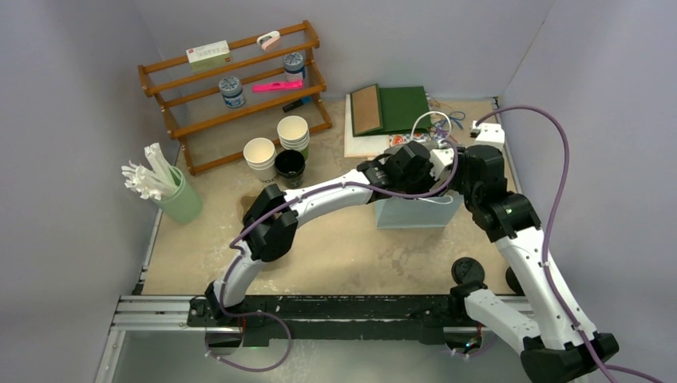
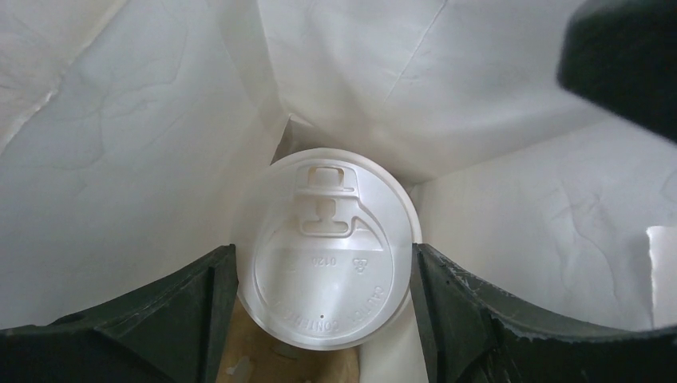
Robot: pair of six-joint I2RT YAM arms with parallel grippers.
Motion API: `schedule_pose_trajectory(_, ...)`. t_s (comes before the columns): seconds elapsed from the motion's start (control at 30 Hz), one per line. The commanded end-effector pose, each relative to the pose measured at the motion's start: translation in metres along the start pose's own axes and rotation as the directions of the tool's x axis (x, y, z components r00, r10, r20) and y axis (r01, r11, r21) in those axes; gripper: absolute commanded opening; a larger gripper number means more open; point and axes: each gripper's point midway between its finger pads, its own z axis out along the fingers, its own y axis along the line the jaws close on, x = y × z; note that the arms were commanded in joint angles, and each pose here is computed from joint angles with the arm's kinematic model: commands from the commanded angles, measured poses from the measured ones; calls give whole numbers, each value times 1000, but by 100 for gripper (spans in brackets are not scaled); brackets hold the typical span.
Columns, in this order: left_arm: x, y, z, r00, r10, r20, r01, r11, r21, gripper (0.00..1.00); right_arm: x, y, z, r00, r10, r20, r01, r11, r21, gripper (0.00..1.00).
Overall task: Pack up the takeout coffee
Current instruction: Place the coffee cup on the cup tray.
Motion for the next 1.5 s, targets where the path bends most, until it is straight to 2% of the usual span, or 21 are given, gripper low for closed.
schedule_pose_trajectory(0.0, -1, -10, 6, 1000, 24, -3, -23, 999, 38, 44, -1, 4, 0, 999, -2, -42, 1, 1000, -8, 52)
schedule_pose_trajectory(0.17, -2, -11, 4, 1000, 18, -12, -18, 999, 39, 44, 4, 7, 1, 994, 0, -108, 0, 1000, -4, 36)
schedule_pose_trajectory(0.2, -2, -11, 4, 1000, 19, -15, -18, 999, 38, 43, 4, 9, 1, 993, 2, -117, -4, 1000, -16, 30)
schedule_pose_trajectory(0.3, -4, -7, -1, 1000, 20, -20, -20, 1000, 20, 43, 3, 24, -3, 991, -3, -133, -11, 994, -105, 1)
schedule_pose_trajectory(0.63, -17, 10, -51, 999, 26, -44, -29, 998, -60, 43, -15, 75, -25, 981, 21, -192, -92, 924, -371, 0)
schedule_pose_trajectory(0.87, -17, 18, -99, 999, 18, -48, -24, 993, -114, 43, -24, 126, -49, 961, 79, -267, -228, 771, -595, 0)
schedule_pose_trajectory(1.07, -3, 16, -146, 995, -6, -98, -8, 990, -140, 43, -20, 176, -71, 950, 3, -313, -244, 632, -735, 0)
schedule_pose_trajectory(1.2, 11, 16, -172, 991, -53, -124, 30, 984, -177, 43, -13, 209, -88, 952, -59, -300, -210, 585, -783, 0)
schedule_pose_trajectory(1.47, 37, 12, -202, 985, -101, -138, 71, 976, -204, 43, -14, 228, -86, 972, -44, -230, -169, 549, -818, 0)
